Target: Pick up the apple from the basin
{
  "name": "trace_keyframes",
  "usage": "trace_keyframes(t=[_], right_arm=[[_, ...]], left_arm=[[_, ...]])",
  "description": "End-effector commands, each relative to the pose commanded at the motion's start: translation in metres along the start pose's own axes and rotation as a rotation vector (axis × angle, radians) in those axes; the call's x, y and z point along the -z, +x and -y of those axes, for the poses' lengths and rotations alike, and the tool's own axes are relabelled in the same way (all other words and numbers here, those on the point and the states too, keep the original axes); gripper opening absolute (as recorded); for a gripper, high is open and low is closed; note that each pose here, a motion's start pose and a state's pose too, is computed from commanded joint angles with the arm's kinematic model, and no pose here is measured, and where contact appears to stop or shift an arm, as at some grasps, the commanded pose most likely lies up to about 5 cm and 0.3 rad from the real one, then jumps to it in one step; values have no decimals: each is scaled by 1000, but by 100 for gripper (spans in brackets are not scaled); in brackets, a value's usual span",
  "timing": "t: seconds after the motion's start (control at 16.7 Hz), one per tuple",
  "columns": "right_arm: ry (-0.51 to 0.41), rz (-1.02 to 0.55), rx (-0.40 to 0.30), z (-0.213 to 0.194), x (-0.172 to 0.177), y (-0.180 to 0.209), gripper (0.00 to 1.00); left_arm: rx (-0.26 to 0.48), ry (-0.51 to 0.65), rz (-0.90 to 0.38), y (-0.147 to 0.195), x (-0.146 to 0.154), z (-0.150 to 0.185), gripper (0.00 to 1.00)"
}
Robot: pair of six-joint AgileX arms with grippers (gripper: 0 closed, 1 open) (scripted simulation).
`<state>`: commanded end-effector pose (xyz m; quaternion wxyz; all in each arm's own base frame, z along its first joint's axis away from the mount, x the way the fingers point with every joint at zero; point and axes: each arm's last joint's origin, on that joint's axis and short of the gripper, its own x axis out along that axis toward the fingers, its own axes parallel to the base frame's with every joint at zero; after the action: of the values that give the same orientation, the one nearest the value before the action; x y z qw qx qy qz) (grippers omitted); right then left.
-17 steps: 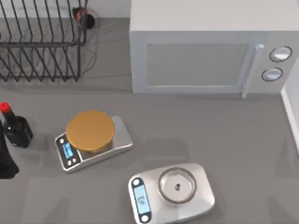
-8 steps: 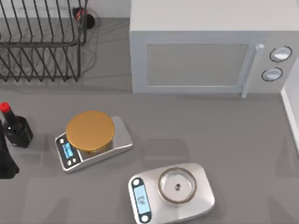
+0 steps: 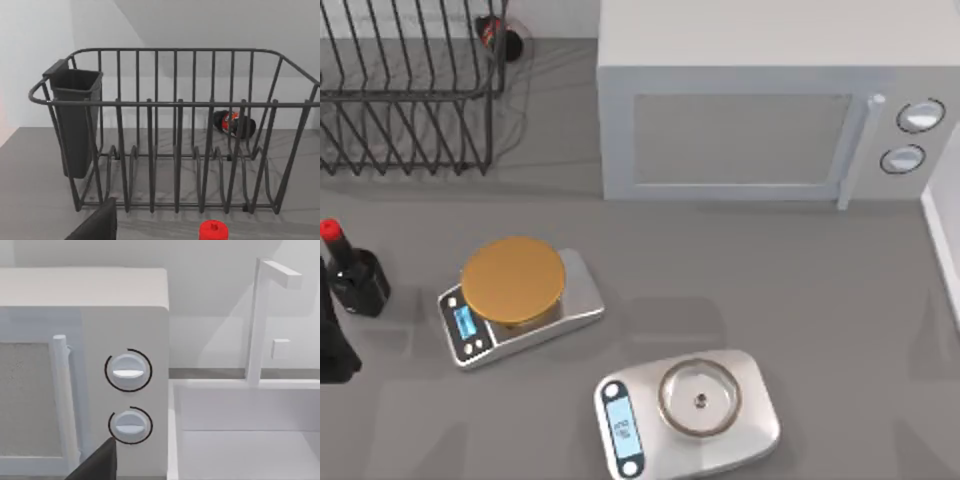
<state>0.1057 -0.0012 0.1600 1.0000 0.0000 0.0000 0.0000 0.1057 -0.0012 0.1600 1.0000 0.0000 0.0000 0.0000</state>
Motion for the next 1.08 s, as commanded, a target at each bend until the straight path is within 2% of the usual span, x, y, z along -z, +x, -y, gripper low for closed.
trace_keyframes(t=[0.42, 0.6, 0.84, 1.08], right_arm=[[0, 0, 0, 0, 0, 0, 100], [-9, -42, 10, 1, -12, 1, 100], [-37, -207, 39, 5, -47, 11, 100], [-64, -483, 68, 13, -87, 49, 100]], left_arm=[[0, 0, 0, 0, 0, 0, 100], [0, 0, 0, 0, 0, 0, 100], [0, 0, 0, 0, 0, 0, 100], [0, 0, 0, 0, 0, 0, 100]])
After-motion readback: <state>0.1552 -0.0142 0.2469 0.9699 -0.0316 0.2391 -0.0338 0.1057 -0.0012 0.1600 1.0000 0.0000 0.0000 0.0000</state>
